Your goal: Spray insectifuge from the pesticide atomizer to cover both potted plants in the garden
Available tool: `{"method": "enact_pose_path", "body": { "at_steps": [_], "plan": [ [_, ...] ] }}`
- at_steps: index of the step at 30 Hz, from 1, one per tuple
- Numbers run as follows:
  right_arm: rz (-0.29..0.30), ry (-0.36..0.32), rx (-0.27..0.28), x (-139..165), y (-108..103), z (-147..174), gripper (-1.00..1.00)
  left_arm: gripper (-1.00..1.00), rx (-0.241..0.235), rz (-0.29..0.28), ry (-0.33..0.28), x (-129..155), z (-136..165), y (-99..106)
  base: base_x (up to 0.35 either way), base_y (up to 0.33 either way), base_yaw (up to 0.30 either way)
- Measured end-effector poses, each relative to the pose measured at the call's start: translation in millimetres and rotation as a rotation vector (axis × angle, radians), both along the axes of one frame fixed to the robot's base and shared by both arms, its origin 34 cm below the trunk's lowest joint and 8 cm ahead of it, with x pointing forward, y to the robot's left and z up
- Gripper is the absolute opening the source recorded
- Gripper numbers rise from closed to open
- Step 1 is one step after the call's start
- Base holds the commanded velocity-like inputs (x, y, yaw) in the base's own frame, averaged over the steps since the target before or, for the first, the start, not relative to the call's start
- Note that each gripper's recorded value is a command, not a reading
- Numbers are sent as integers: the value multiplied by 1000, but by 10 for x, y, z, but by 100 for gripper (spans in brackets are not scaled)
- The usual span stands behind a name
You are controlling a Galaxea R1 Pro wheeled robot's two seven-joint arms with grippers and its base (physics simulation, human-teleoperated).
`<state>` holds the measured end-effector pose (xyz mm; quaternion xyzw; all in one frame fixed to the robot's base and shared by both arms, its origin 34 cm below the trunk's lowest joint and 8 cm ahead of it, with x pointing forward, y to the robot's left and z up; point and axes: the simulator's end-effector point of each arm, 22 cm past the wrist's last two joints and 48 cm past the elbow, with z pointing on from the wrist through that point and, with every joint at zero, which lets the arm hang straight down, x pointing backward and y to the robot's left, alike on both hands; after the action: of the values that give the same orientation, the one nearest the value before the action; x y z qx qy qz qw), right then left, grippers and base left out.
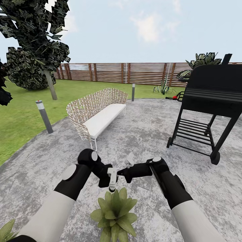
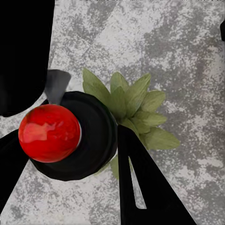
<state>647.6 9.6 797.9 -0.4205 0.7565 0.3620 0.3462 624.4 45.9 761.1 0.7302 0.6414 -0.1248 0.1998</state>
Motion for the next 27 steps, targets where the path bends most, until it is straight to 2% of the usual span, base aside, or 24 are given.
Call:
{"method": "enact_pose_path", "body": {
  "at_steps": [8,16,20,22,23,24,27],
  "plan": [
    [39,-7,-19,-86,93,-34,-100,-100,2,-1,12,-16,-32,-2,0,0,0],
    [41,-3,-28,-98,86,-60,-100,-100,5,4,-1,16,-5,42,0,0,0],
    [41,-4,-29,-97,86,-61,-100,-100,31,22,-1,50,-57,223,0,0,0],
    [41,-4,-29,-97,85,-61,-100,-100,53,36,0,75,-100,375,0,0,0],
    [41,-4,-29,-96,85,-61,-100,-100,73,48,0,95,-132,504,0,0,0],
    [42,-4,-29,-98,87,-62,-100,-100,113,72,-1,130,-186,743,0,0,0],
    [42,-4,-29,-98,86,-61,-100,-100,178,108,-5,178,-252,1126,0,0,0]
  ]
}}
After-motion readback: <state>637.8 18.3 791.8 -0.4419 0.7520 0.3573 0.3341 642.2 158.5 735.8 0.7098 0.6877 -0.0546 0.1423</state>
